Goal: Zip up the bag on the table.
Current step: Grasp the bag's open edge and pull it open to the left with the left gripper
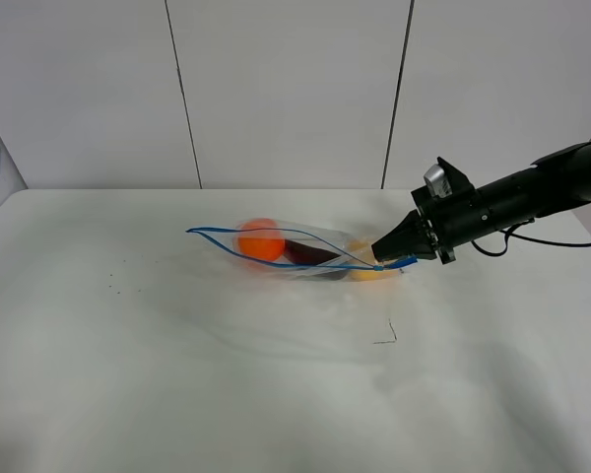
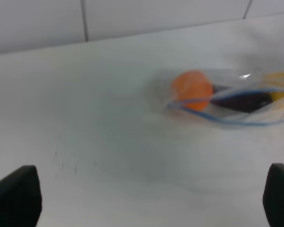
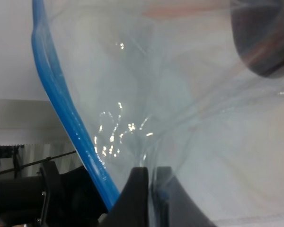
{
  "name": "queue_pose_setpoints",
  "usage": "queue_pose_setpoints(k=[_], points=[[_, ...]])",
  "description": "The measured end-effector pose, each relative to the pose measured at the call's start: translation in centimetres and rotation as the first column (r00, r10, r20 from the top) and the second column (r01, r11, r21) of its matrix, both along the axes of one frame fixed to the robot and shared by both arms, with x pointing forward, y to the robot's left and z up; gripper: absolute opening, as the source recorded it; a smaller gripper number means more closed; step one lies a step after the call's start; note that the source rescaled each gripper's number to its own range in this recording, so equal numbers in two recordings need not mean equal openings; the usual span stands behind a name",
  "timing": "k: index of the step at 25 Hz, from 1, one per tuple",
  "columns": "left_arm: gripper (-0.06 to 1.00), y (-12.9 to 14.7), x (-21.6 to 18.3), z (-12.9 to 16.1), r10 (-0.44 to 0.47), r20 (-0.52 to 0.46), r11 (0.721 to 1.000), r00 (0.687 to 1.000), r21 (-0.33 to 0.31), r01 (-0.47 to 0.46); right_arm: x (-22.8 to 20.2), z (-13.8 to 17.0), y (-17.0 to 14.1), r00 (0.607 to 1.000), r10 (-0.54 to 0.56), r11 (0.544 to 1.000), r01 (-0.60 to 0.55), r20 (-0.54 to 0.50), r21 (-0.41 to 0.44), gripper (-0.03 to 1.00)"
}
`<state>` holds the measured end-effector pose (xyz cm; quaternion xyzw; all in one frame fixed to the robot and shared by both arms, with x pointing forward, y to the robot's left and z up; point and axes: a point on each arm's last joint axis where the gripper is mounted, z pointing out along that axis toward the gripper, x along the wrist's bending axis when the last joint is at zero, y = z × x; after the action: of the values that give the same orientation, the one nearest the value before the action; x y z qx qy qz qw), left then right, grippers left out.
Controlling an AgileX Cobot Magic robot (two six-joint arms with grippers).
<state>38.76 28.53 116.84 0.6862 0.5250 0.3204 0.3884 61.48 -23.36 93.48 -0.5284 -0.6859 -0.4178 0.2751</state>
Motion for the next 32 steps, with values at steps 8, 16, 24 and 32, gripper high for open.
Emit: queue_pose_setpoints(k=[8, 16, 24, 32], points=[[0.93, -3.4, 4.1, 1.3, -0.206, 0.092, 0.955, 0.974, 0.234, 0.180, 0.0, 0.0, 0.0, 1.000, -0.007, 1.000, 0.007, -0.012, 0.001, 0.00], [0.93, -16.2, 5.6, -3.8, -0.461, -0.018, 0.665, 0.887, 0.654, 0.360, 0.0, 0.0, 0.0, 1.000, -0.009, 1.000, 0.009, -0.015, 0.001, 0.00], [0.93, -27.3, 4.8, -12.5, -0.649, -0.071, 0.377, 0.758, 0.835, 0.401, 0.0, 0.0, 0.0, 0.999, -0.025, 1.000, 0.025, -0.044, 0.003, 0.00], [0.93, -31.3, 4.9, -18.3, -0.735, -0.078, 0.263, 0.673, 0.883, 0.390, 0.1, 0.1, 0.1, 0.997, -0.046, 0.999, 0.048, -0.064, 0.017, 0.00]])
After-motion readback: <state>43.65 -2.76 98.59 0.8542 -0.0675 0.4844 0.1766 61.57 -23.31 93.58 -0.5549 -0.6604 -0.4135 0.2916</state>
